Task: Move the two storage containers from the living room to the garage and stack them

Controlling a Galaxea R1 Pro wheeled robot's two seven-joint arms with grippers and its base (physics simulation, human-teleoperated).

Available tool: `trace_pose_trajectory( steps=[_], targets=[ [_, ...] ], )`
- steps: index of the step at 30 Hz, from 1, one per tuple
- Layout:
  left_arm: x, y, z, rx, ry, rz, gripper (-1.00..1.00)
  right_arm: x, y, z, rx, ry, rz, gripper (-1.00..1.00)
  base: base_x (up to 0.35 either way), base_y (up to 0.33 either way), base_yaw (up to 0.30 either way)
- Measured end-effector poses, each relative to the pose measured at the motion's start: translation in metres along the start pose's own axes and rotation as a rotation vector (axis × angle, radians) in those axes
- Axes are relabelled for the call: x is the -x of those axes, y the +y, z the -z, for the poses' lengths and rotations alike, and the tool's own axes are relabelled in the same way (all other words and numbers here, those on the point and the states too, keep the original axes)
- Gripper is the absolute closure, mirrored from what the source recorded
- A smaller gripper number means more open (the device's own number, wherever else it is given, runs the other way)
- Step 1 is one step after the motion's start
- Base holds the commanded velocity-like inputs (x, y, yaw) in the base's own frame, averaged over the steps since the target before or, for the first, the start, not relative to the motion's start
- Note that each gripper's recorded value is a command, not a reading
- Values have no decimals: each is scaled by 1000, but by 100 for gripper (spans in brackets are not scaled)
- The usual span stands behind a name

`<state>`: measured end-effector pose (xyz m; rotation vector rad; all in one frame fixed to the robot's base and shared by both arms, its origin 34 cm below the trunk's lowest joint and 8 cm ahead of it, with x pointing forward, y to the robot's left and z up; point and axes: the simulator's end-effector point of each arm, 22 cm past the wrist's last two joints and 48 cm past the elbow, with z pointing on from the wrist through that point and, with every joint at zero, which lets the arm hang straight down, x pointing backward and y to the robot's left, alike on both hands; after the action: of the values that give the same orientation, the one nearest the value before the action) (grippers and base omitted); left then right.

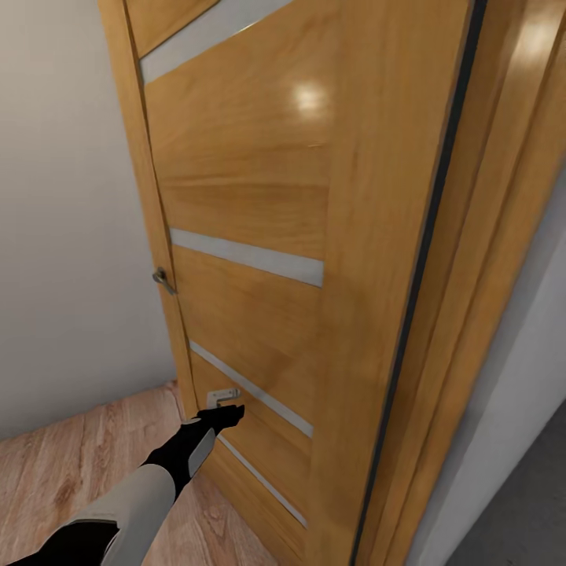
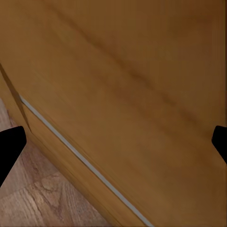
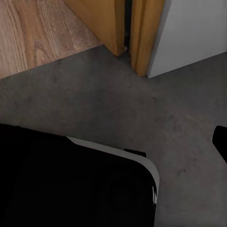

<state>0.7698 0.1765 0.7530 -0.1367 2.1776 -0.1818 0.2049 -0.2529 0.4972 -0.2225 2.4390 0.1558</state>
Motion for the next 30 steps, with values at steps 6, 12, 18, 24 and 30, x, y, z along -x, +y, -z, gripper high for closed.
trace_pose_trajectory(
  steps=[6, 12, 18, 24, 30],
  targets=[
    [0, -2, 0, -3, 1, 1, -100, 0, 0, 0, 0, 0, 0, -100, 0, 0, 0],
    [-1, -4, 0, -5, 1, 2, -100, 0, 0, 0, -1, 0, 0, -100, 0, 0, 0],
    [-2, -11, 0, -14, 3, 3, -100, 0, 0, 0, 1, 0, 1, -100, 52, 54, 0],
    [-4, -24, 1, -37, 5, 15, -100, 0, 0, 0, 1, 0, 1, -100, 78, 84, 0],
    [-4, -24, 1, -37, 5, 15, -100, 0, 0, 0, 1, 0, 1, -100, 4, 4, 0]
  ],
)
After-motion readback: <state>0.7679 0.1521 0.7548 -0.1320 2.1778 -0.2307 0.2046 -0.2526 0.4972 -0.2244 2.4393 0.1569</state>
